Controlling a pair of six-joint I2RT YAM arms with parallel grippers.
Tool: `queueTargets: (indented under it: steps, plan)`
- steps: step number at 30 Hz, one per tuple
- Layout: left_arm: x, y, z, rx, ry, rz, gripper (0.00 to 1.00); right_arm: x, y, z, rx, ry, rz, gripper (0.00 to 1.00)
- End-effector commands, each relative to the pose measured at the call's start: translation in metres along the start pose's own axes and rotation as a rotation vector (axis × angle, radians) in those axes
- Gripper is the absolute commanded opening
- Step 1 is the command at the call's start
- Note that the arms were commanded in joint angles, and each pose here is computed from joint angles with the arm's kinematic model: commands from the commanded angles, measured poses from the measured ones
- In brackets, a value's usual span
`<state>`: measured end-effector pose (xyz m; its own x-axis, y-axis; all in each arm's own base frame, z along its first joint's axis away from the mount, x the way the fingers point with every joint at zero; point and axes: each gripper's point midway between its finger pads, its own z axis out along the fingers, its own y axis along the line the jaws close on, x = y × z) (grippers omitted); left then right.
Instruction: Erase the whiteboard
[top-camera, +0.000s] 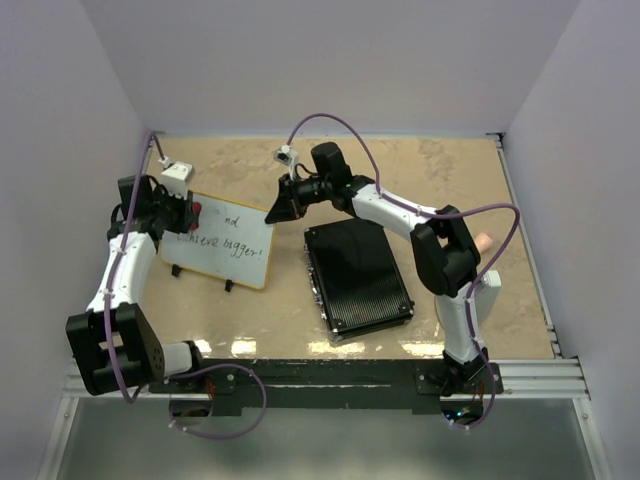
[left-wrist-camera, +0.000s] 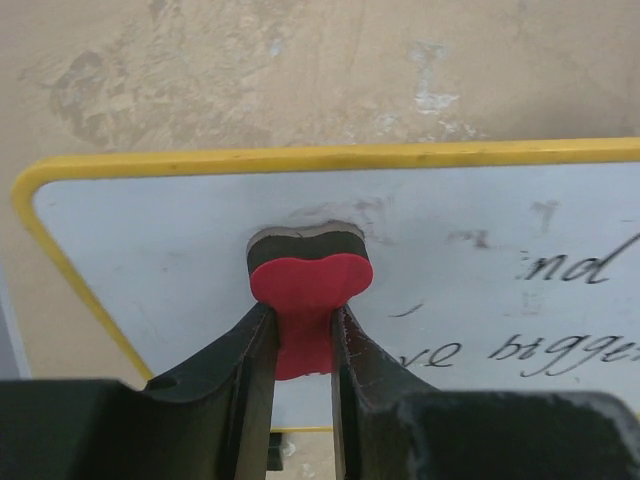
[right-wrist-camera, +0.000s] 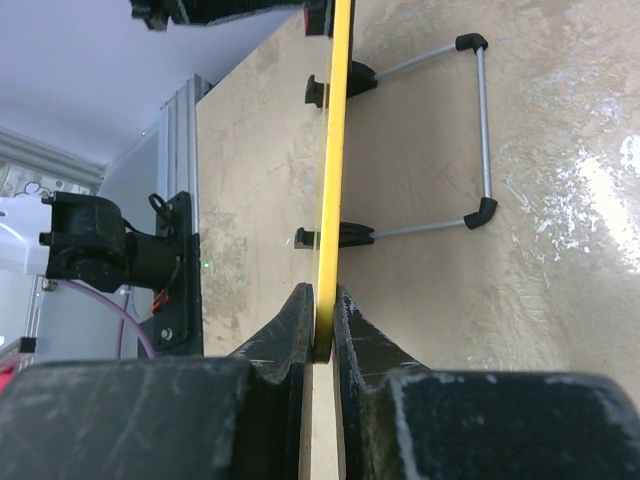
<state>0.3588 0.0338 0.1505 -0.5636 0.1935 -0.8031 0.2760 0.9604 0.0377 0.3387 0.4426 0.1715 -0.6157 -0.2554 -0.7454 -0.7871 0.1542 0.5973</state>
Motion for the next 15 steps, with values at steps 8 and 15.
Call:
queueTargets:
  steps: [8,15]
  plan:
    - [0.013,-0.091,0.005,0.219,0.093,0.039,0.0,0.0,0.01,0.007,-0.053,0.014,-0.069,0.0]
    - [-0.016,-0.011,-0.006,0.022,0.029,-0.068,0.0,0.001,0.01,0.007,-0.05,0.013,-0.071,0.0]
